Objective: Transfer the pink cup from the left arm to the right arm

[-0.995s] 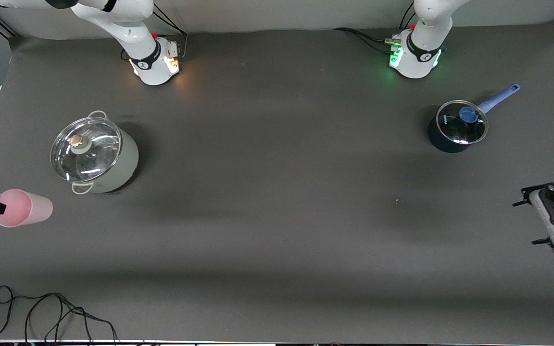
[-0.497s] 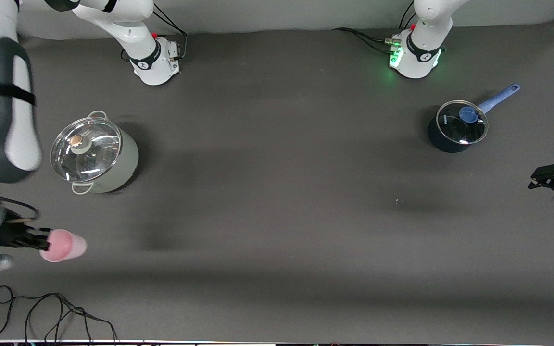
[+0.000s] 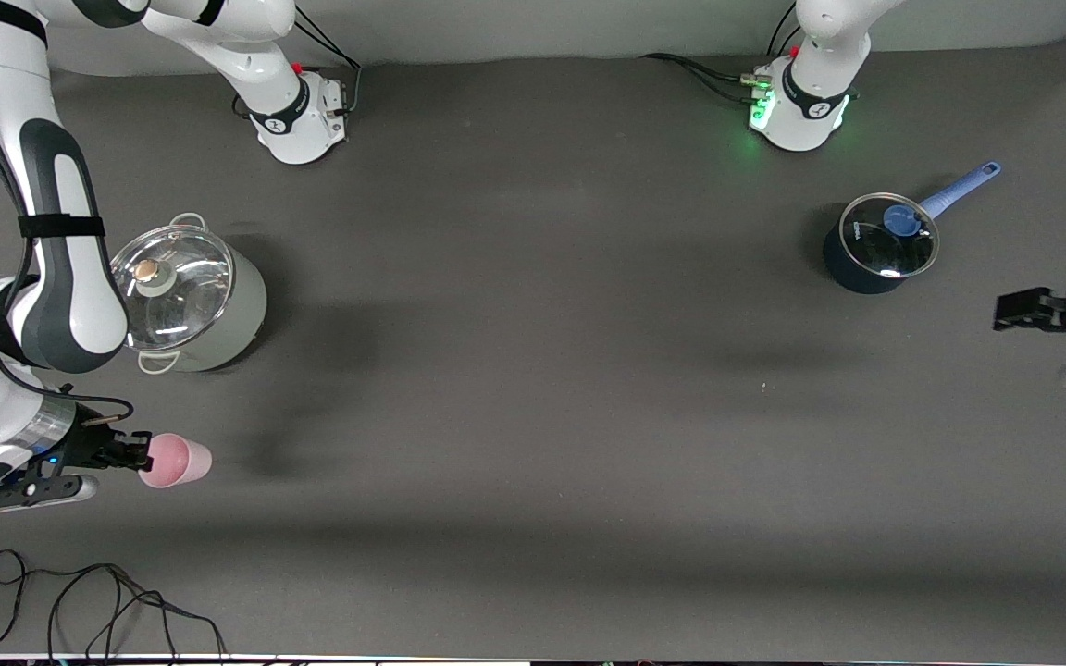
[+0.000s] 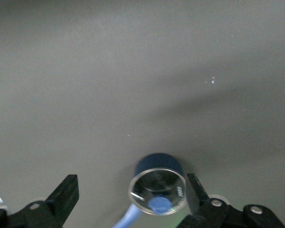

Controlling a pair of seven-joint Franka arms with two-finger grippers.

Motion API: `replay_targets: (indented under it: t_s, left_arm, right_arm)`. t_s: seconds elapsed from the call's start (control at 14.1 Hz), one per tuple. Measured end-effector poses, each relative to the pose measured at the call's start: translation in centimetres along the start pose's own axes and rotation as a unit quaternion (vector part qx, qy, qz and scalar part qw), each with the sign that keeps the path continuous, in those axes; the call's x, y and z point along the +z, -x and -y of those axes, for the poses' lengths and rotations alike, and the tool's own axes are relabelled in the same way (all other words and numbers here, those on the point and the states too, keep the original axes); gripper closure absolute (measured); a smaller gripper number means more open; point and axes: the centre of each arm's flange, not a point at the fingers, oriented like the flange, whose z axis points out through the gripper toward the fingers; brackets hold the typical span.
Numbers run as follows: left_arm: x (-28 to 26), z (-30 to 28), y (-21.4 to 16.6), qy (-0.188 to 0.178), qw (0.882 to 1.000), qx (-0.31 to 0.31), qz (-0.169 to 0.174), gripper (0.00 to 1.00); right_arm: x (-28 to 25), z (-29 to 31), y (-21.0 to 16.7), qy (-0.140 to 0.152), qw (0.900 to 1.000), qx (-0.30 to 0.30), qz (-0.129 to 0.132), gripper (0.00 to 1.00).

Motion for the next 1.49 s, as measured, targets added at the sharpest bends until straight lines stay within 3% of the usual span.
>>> replay_targets:
  t_s: [0.43,0.78,1.14,1.28,1.49]
  left_arm:
    - [0.1,-1.4,0.4,-0.004,0.996,-0.082,0.018,0.00]
    - [0.8,-2.6,-0.1,-0.020,0.996,-0.085,0.032,0.00]
    - [0.9,-4.0,0.0,-0.018,0.993,-0.112,0.043,0.00]
    - [0.4,-3.9,0.5,-0.011,0.992,-0.123,0.032,0.00]
    - [0.8,-4.4,1.7,-0.010,0.992,-0.126,-0.003,0.00]
  right_arm:
    - [7.4,-0.1,0.7,0.003,1.000,-0.005,0.002,0.96]
    - [9.3,-0.5,1.1,0.016,0.999,-0.005,-0.027,0.96]
    - [9.4,-0.5,1.2,0.017,0.999,-0.004,-0.030,0.96]
    - [9.3,-0.6,1.2,0.018,0.999,-0.005,-0.030,0.82]
    - [9.1,-0.7,1.3,0.016,1.000,-0.006,-0.026,0.53]
